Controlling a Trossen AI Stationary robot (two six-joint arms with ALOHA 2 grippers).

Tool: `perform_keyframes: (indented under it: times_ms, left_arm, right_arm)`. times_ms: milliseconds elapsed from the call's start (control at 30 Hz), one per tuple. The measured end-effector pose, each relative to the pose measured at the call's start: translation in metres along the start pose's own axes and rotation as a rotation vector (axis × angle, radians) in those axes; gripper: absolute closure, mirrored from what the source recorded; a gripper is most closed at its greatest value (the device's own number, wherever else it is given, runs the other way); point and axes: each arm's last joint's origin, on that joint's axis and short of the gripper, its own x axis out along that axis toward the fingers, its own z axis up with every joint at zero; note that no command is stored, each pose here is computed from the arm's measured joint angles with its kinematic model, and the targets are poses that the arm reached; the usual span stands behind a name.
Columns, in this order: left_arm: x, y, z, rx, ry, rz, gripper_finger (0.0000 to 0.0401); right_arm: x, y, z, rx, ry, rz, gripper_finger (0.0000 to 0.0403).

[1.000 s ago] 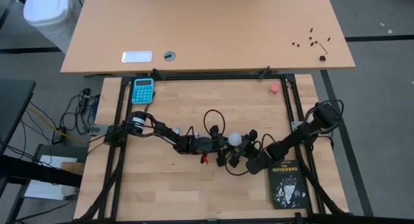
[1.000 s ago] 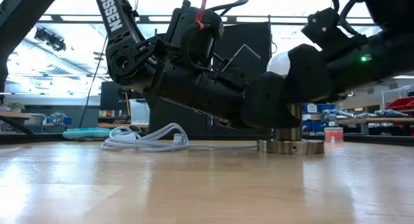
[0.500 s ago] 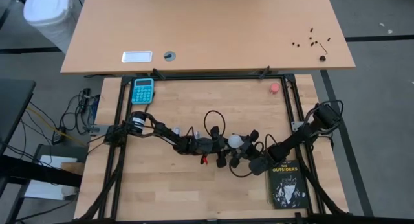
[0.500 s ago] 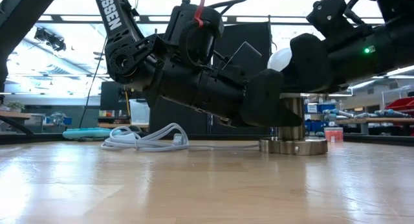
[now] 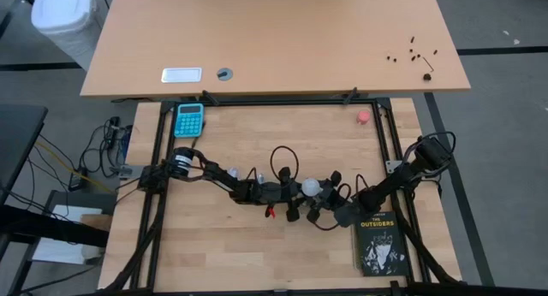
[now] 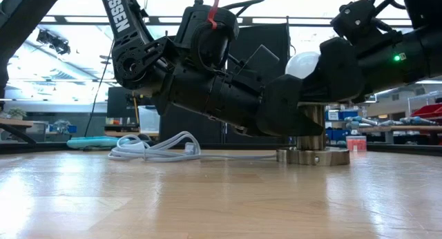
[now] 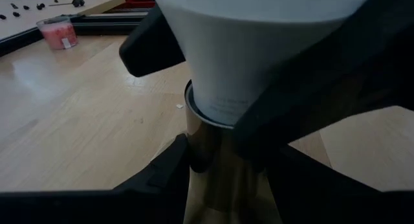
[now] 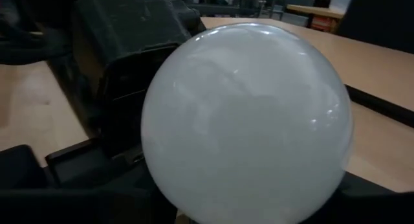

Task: Screw lightbulb
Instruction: Remove the lightbulb from the lamp

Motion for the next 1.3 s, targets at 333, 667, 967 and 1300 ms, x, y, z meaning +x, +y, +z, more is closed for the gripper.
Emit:
perform_keyframes:
  times_ms: [333,667,967,1300]
  left_arm:
    - [0.0,0.0,0.0,0.008,-0.002,-0.003,0.0221]
    - [0.0,0.0,0.0,0.004,-0.003,-0.011,0.0221]
    - [0.0,-0.002,-0.001,0.058,0.009,-0.092,0.0221]
    - [-0.001,-0.007,0.001,0.089,-0.023,-0.252,0.0221]
  right_arm:
    - [-0.001,-0.005,0.0,0.004,-0.016,0.072,0.0197]
    - [-0.001,-0.005,-0.002,-0.015,-0.007,0.084,0.023]
    - [-0.007,-0.012,-0.008,-0.031,-0.003,0.238,0.0232]
    - [-0.006,-0.043,-0.014,0.011,-0.029,0.673,0.0231]
